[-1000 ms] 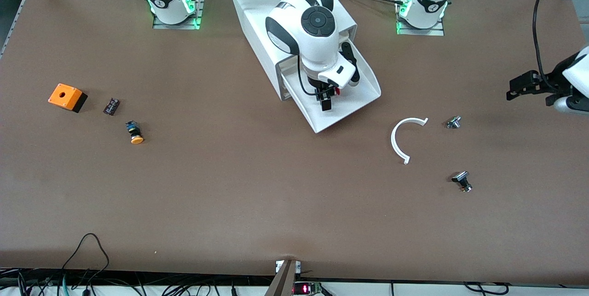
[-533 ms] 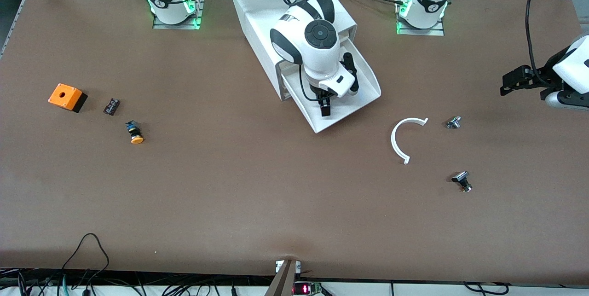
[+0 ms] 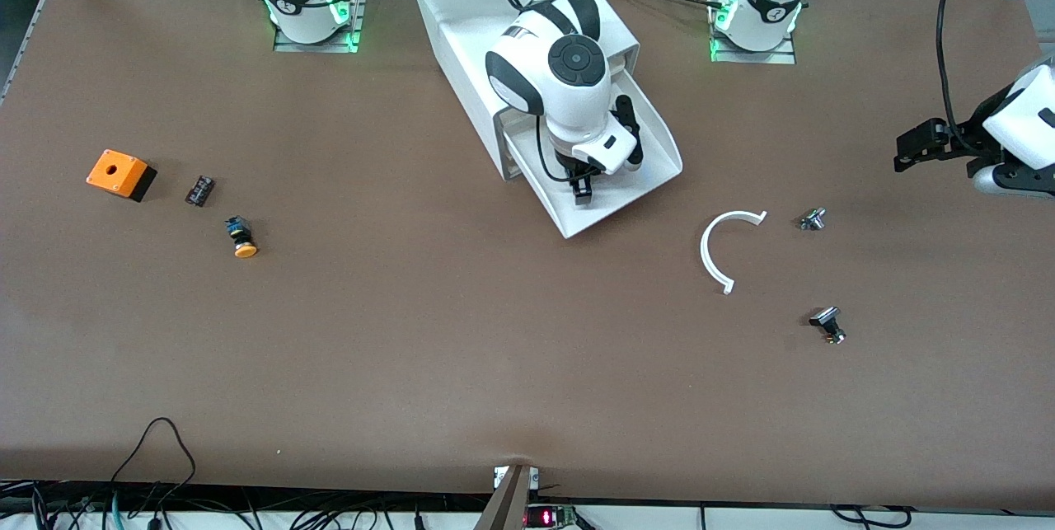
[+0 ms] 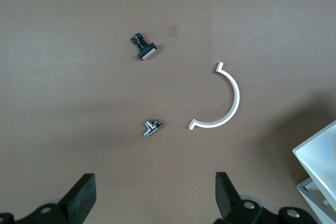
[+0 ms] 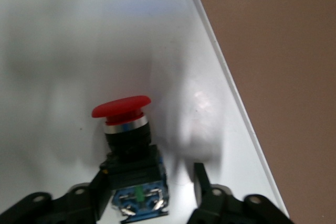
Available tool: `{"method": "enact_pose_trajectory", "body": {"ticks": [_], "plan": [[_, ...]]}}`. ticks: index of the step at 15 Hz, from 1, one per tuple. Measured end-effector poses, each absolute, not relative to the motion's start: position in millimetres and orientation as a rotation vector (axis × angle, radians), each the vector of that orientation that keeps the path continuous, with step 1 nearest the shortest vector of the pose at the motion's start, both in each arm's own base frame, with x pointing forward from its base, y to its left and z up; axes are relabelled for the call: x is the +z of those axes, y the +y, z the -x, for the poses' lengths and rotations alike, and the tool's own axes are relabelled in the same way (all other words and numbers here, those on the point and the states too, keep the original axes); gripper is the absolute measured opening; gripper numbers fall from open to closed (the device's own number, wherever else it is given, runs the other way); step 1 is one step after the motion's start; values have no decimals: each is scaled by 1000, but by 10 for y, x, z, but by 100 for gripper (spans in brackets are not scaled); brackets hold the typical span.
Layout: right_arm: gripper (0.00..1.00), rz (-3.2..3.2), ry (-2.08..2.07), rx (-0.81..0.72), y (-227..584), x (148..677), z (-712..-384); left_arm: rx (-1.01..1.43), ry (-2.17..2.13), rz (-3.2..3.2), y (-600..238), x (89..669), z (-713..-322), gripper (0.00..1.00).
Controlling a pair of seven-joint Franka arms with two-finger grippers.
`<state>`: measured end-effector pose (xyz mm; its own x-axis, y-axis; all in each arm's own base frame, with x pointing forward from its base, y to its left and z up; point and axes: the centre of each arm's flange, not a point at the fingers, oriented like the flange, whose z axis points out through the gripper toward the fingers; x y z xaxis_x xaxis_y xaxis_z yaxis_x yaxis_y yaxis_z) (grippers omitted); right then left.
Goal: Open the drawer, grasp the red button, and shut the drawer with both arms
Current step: 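Grasp the red button with the right gripper and lift it out, then carry the red button with the right gripper beside the yellow button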
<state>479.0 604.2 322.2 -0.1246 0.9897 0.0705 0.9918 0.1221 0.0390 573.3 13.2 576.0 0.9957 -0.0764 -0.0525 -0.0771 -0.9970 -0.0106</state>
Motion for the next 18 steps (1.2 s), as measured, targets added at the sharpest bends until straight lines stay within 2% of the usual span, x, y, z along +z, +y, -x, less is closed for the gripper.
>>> {"method": "enact_pose_trajectory", "body": {"ticks": [2,8,13,18], "plan": [[42,2065,-2330,-125,6039,3240,-4804,82,117,3126,132,5760,-5732,100],[42,2080,-2311,-171,6069,3408,-4823,92,114,3126,132,5755,-5725,100],[42,2231,-2172,-297,6029,4051,-4838,92,114,3126,132,5756,-5725,100],[42,2557,-1831,-360,5392,4560,-5287,91,114,3126,132,5758,-5726,100]]}}
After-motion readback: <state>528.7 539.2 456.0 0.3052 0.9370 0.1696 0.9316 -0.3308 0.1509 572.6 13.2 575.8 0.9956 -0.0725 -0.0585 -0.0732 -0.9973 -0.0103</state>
